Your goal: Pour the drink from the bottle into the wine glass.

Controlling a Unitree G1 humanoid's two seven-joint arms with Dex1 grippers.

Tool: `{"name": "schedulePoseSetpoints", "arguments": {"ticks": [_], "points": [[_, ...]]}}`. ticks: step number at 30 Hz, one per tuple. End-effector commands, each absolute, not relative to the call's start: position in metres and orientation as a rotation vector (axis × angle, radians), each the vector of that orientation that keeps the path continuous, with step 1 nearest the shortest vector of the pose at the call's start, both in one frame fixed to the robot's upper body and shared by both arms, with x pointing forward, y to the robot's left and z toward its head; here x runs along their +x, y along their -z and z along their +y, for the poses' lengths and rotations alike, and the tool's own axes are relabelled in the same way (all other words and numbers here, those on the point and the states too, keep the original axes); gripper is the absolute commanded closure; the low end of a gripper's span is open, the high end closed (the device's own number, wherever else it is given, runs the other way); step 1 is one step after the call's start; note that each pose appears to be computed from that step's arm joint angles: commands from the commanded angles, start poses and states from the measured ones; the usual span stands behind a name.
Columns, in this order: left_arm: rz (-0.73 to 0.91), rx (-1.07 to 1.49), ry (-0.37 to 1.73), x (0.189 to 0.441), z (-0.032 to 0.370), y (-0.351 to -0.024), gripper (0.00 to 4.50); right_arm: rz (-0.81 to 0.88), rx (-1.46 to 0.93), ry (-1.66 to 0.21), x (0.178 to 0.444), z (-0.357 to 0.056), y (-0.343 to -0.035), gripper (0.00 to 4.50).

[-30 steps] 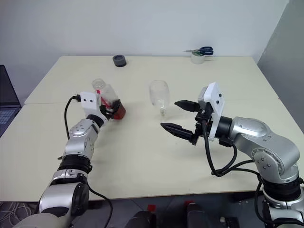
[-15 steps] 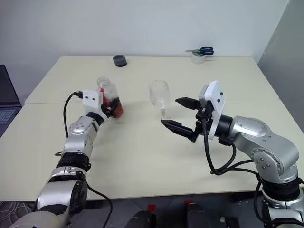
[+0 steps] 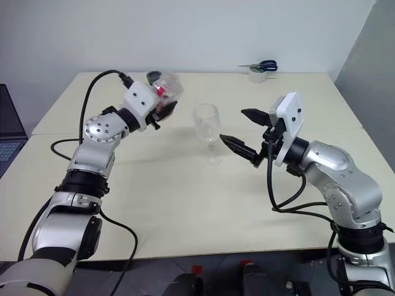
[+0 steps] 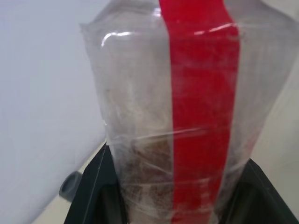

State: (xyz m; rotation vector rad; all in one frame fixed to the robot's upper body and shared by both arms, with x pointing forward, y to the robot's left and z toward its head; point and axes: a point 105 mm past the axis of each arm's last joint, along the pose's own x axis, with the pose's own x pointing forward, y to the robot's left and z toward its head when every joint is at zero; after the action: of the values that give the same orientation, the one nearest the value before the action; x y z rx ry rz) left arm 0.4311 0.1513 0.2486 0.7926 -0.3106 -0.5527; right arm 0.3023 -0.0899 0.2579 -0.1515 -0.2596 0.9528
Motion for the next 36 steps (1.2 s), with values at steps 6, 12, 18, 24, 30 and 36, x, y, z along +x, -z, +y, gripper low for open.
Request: {"name": "schedulePoseSetpoints", "arguments": {"ticks": [6,12,18,24,30,36], "points": [[-0.432,1.046,0.587,0.431,0.138,-0.294,2.74,-0.415,-0.157,-0.946,0.300,-0.077,-0.276,0.00],[-0.427,1.137,0.594,0.437,0.137,-0.296,2.74,-0.425,-0.189,-0.947,0.300,-0.070,-0.269,0.00],[-0.413,1.252,0.569,0.442,0.139,-0.294,2.74,-0.436,-0.179,-0.930,0.298,-0.071,-0.266,0.00],[-0.422,1.325,0.551,0.444,0.139,-0.294,2.74,-0.433,-0.178,-0.922,0.300,-0.071,-0.260,0.00],[-0.447,1.443,0.506,0.446,0.141,-0.298,2.74,-0.432,-0.162,-0.918,0.300,-0.071,-0.257,0.00],[-0.478,1.521,0.486,0.446,0.139,-0.305,2.74,-0.436,-0.156,-0.907,0.302,-0.072,-0.257,0.00]]}}
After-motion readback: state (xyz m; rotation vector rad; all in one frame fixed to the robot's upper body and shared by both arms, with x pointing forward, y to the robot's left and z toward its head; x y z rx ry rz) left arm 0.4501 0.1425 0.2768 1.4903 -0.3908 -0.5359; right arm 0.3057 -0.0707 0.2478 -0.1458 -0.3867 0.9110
